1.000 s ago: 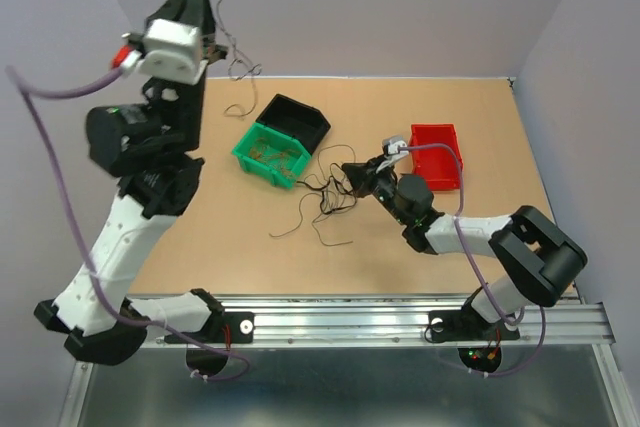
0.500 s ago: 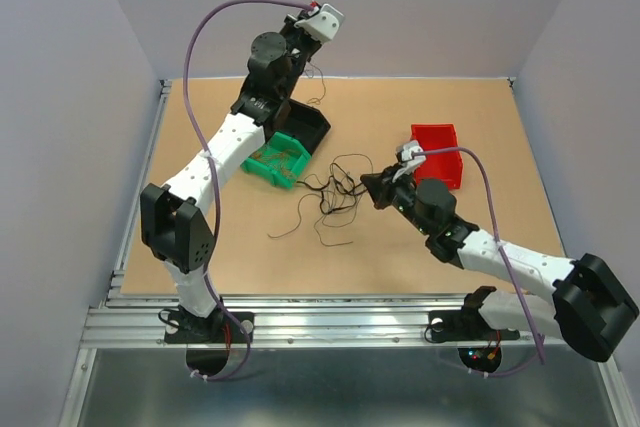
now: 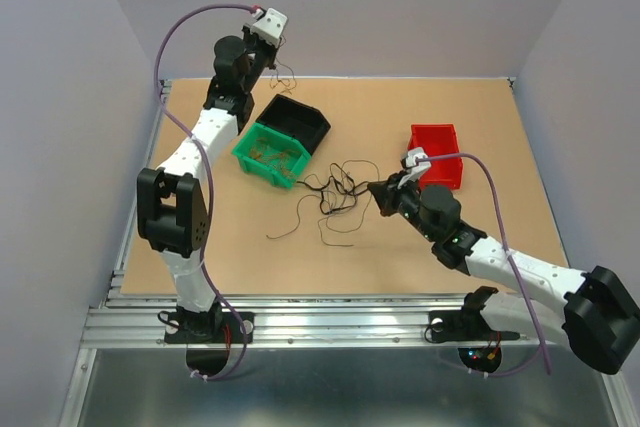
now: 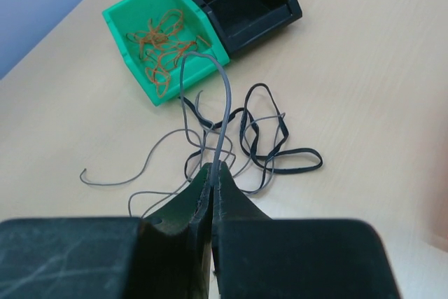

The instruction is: Untangle the cables

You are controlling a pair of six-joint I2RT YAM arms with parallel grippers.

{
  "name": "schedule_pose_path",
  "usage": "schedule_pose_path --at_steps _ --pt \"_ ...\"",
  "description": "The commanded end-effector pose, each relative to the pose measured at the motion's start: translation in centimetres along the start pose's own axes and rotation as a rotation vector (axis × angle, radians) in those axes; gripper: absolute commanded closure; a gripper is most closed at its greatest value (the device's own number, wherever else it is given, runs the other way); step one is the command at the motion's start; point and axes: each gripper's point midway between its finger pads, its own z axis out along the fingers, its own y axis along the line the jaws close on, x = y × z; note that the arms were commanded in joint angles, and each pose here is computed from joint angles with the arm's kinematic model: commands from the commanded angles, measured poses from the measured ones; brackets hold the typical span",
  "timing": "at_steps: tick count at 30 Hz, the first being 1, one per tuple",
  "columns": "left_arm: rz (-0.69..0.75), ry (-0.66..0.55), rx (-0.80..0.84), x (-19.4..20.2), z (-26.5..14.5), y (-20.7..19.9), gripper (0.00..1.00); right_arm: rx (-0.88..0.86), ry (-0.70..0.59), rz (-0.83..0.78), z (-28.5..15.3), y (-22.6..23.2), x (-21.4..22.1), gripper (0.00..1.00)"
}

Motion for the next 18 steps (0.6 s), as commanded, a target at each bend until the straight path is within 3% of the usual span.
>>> schedule_pose_path --at_steps 1,10,18 --pt "-0.098 -0.090 0.072 -0.7 0.3 -0.9 1.00 -0.013 0.008 -0.010 0.5 0.4 0.0 0.99" --pt "-0.141 -0.017 0.194 4.1 -1.1 -4.6 1.00 0.007 -0.007 -0.009 0.1 0.0 -0.2 0.99" --pt "-0.105 0.089 0.186 9.0 -1.5 -5.7 1.00 -0.015 -0.015 -0.013 -0.4 0.2 -0.3 0.99"
